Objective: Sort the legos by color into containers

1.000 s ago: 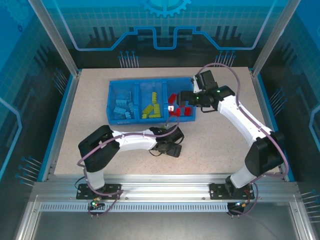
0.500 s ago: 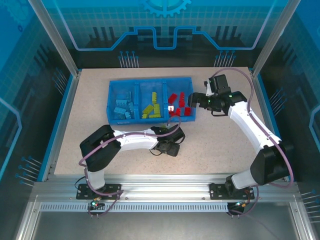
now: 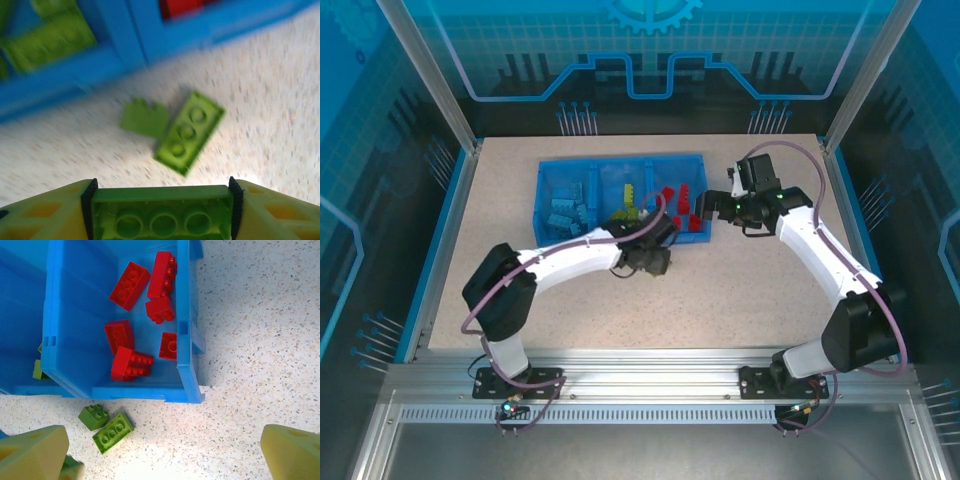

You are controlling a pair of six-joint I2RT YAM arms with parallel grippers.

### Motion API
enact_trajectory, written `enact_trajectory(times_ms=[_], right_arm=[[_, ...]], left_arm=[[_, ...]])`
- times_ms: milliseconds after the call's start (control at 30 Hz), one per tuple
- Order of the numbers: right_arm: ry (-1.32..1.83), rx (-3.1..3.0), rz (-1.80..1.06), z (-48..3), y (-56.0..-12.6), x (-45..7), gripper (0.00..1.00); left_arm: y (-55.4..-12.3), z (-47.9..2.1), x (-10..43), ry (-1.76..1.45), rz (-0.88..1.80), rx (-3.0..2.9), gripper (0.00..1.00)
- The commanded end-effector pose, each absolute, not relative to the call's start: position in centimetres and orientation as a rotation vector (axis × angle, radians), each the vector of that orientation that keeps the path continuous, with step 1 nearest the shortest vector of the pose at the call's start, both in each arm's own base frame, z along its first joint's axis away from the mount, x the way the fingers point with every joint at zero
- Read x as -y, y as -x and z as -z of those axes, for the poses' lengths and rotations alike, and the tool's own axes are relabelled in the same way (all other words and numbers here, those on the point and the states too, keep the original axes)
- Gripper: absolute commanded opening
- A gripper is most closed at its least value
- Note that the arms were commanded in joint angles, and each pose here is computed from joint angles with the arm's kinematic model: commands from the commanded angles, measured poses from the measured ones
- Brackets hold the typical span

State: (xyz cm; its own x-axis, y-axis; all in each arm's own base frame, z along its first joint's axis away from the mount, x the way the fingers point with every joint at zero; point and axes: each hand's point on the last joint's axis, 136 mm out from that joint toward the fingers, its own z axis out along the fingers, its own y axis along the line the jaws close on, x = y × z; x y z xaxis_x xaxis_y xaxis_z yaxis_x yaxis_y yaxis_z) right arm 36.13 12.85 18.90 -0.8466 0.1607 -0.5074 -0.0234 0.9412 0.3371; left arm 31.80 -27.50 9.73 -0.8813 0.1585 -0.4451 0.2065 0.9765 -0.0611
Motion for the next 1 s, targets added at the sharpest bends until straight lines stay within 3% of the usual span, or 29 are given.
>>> enact_trajectory(times_ms=[0,233,633,967], right_arm=[[-0.091,-2.505,-0.495,-19.6,-35.8,-12.9,1.0],[0.134,-2.492,-0.487,-17.3,-33.1,-15.3,1.0],[0.559,-2.474,-0.39,-9.9,-26.8,-20.4,1.0],[0.714,-2.459,-0.32,-5.8,-27.1,-23.8,1.0]], left_arm=[[-34.7,-13.6,24.9,-0.231,0.109,-2.59,0.65],[-40.7,-15.9,21.3,-0.099,0.122,-2.54,0.65],[-46.0,-13.2,19.4,0.031,0.158,-2.601,0.71],[-46.1,-14.9,20.8,0.108,0.334,-2.566,0.99]])
